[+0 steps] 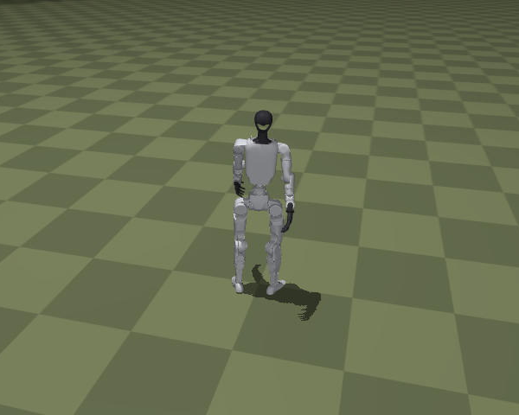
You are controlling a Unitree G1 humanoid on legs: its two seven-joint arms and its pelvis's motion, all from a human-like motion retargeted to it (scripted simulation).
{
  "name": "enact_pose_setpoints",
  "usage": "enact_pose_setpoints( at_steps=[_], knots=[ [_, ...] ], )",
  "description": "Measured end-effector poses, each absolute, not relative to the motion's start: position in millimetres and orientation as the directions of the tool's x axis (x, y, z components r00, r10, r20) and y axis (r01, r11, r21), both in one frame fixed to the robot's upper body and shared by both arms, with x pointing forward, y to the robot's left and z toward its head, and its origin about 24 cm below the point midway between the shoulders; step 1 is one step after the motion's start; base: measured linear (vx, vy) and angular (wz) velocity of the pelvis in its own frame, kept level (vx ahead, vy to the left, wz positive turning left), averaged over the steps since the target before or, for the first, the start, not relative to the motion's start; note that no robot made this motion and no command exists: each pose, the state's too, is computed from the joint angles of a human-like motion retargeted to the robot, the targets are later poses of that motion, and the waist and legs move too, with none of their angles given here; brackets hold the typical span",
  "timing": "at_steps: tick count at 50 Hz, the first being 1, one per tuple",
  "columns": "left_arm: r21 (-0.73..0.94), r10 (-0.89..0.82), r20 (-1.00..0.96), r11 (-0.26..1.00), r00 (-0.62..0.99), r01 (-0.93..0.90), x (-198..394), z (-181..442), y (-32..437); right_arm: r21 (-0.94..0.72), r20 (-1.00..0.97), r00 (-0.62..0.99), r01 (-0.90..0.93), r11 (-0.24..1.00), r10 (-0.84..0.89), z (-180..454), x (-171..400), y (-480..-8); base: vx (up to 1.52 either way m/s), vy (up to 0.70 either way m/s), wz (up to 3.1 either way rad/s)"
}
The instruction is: In place motions
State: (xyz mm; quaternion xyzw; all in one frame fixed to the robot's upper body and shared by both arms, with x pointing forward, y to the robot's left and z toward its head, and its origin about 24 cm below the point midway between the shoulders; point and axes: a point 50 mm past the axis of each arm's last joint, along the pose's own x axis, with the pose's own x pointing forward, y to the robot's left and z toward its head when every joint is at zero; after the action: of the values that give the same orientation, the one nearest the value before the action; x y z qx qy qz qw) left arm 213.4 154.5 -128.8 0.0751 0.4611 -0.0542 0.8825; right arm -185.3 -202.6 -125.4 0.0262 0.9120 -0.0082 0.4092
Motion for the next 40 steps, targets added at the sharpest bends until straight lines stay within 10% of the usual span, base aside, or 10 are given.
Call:
enact_pose_setpoints(
  at_steps=[6, 13, 23, 28, 31, 34, 40],
  knots=[
    [-0.027, -0.038, -0.930, 0.999, 0.367, 0.035, 140.3, -161.2, 154.6, 0.050, -0.886, -0.462, -0.161, 0.986, -0.031, -161.5, -75.7, -212.2, -0.04, 0.07, -0.08],
    [0.094, 0.070, -0.941, 0.994, -0.332, -0.058, -91.9, -166.4, 186.6, 0.166, -0.974, 0.044, -0.523, 0.836, 0.222, -159.2, 130.5, -160.7, 0.00, 0.01, -0.11],
    [0.110, -0.079, -0.616, 0.977, -0.784, -0.185, -271.6, -73.1, 179.4, -0.152, -0.822, 0.417, -0.816, 0.557, 0.387, -91.2, 262.2, -109.7, 0.00, 0.00, -0.09],
    [0.147, -0.037, -0.693, 0.970, -0.720, -0.192, -234.5, -100.4, 187.9, -0.071, -0.903, 0.292, -0.825, 0.561, 0.314, -128.6, 207.5, -126.5, 0.00, 0.00, 0.00],
    [0.147, 0.179, -0.801, 0.984, -0.571, 0.101, -156.1, -137.7, 221.1, 0.063, -0.971, 0.103, -0.759, 0.648, 0.214, -160.3, 134.0, -149.8, 0.00, -0.04, 0.15],
    [0.230, 0.304, -0.926, 0.925, -0.223, 0.302, -21.5, -166.8, 234.8, 0.165, -0.985, -0.144, -0.606, 0.778, 0.097, -174.7, 44.1, -181.1, -0.10, -0.04, 0.23],
    [0.119, 0.069, -0.864, 0.990, 0.498, 0.069, 221.3, -124.6, 159.0, 0.136, -0.837, -0.545, -0.296, 0.945, -0.050, -149.6, -124.9, -214.9, -0.01, -0.04, -0.08]
  ],
)
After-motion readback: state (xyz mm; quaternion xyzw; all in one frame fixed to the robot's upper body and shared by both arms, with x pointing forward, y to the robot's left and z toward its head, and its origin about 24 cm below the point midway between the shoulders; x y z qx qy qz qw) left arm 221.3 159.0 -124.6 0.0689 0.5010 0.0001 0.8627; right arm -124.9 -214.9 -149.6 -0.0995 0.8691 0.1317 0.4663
